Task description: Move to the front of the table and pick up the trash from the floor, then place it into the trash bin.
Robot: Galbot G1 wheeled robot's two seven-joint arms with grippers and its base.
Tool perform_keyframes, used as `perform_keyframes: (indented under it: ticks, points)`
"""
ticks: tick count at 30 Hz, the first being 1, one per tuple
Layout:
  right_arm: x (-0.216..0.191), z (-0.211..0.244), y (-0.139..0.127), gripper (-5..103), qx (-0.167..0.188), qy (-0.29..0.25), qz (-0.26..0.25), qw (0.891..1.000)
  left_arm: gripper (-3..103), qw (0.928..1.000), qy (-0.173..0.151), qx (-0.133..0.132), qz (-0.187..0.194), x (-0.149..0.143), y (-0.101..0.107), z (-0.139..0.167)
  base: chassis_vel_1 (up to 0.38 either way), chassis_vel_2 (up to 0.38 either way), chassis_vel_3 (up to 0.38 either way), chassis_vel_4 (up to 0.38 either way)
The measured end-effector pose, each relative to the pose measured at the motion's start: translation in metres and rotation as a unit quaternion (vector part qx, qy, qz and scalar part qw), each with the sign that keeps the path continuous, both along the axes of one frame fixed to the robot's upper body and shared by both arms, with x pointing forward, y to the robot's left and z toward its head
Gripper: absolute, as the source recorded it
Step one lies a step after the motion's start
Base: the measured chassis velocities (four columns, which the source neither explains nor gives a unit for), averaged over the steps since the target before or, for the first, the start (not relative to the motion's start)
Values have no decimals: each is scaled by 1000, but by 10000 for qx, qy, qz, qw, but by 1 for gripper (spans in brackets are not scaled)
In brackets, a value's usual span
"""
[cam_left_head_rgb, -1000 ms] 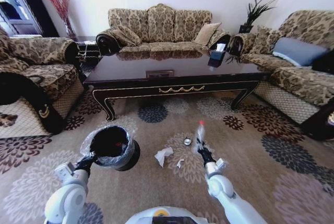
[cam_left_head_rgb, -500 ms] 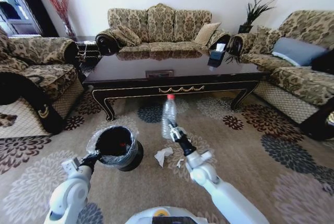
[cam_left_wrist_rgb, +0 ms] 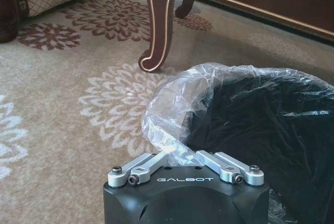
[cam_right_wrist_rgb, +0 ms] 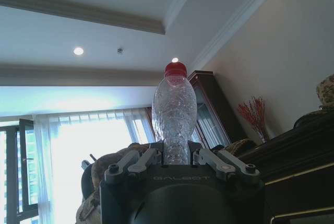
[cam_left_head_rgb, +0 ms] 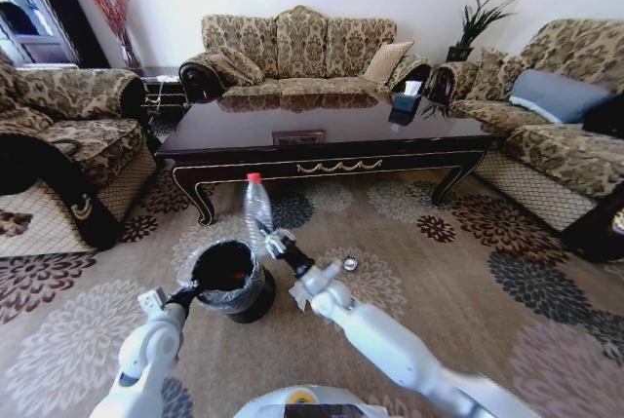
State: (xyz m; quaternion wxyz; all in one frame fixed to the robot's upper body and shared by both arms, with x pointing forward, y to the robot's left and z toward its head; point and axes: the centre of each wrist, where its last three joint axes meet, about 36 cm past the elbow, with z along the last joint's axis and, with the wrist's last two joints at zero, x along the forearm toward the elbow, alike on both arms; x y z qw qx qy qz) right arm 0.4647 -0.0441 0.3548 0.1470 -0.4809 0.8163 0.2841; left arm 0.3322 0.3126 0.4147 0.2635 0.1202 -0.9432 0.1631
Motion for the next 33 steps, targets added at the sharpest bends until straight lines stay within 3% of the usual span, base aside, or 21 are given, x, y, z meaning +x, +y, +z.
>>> perform_keyframes:
  ticks: [9,18,20,22,29,31,33]
  points:
    - [-6,-22,27,21,-321,-66,367,9988,3,10000,-79,-40,5,3,0,3,0,0,0,0]
    - [-4,-38,29,19,-454,15,348,9984,3,9999,-139,-68,-10,-1,-2,8,0,0,0,0]
    - [-4,-38,27,27,-435,49,346,9984,3,9999,-153,-55,1,-2,-1,10,0,0,0,0]
    - [-4,-38,26,27,-437,37,357,9984,3,9999,-159,-50,5,-2,0,10,0,0,0,0]
    - [-9,-37,26,58,-387,80,387,9985,3,9998,-173,-73,33,-3,2,12,0,0,0,0]
    - [-10,-38,26,58,-393,85,380,9985,3,9998,-174,-74,35,-4,2,12,0,0,0,0]
    - [-11,-40,26,70,-401,95,374,9984,3,9998,-169,-71,36,-5,2,12,0,0,0,0]
